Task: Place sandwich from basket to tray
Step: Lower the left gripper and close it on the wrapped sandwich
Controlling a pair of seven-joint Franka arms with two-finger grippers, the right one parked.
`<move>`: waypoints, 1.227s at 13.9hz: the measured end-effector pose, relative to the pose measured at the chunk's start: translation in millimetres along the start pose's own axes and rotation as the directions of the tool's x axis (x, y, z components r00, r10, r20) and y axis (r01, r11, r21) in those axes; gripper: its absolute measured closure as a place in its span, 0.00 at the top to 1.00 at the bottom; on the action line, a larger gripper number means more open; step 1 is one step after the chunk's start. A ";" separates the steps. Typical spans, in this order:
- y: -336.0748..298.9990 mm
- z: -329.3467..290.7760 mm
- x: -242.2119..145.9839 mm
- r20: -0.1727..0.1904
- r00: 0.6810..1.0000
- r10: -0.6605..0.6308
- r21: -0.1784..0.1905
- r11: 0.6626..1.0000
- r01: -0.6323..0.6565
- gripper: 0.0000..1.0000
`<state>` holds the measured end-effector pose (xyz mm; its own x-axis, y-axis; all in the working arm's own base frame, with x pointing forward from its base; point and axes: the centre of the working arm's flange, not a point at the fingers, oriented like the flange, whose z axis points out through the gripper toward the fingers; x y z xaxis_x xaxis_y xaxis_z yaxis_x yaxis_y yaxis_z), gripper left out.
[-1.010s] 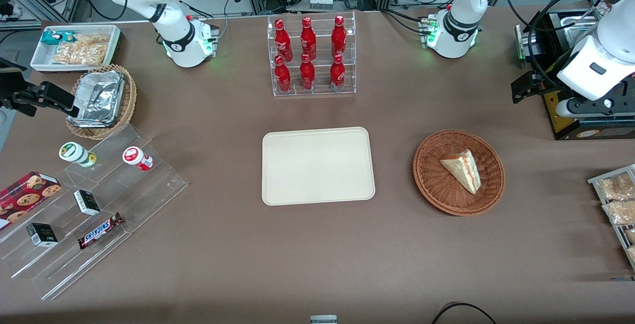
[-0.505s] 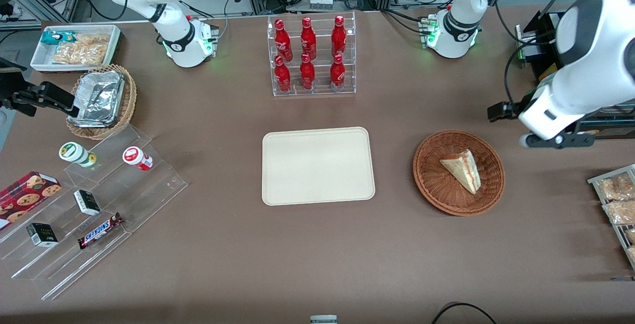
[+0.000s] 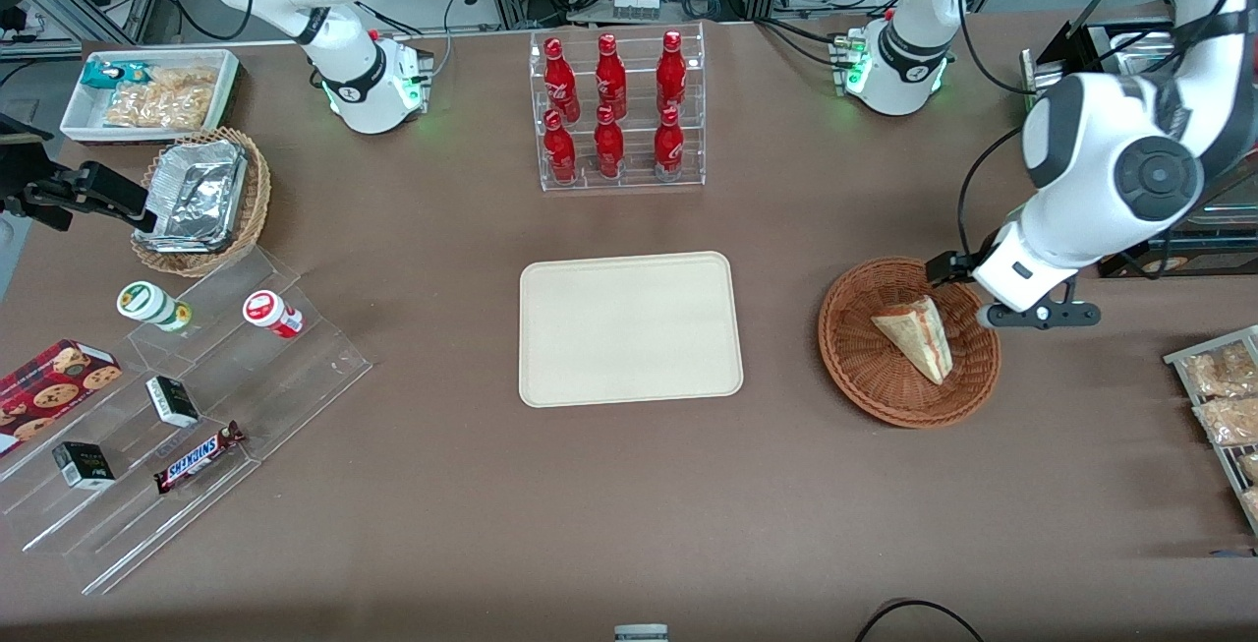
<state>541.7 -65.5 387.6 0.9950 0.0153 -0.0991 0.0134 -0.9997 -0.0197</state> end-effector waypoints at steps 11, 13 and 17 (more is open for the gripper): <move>3.5 75.3 -1.0 -0.068 0.694 -0.717 -0.116 0.696 0.708 1.00; 4.2 92.5 2.6 -0.055 0.664 -0.746 -0.116 0.665 0.738 1.00; 5.7 128.1 7.3 -0.031 0.650 -0.759 -0.105 0.649 0.753 1.00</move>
<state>536.3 -68.7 259.3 0.6395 0.7686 -0.0181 0.7688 -0.6393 0.0173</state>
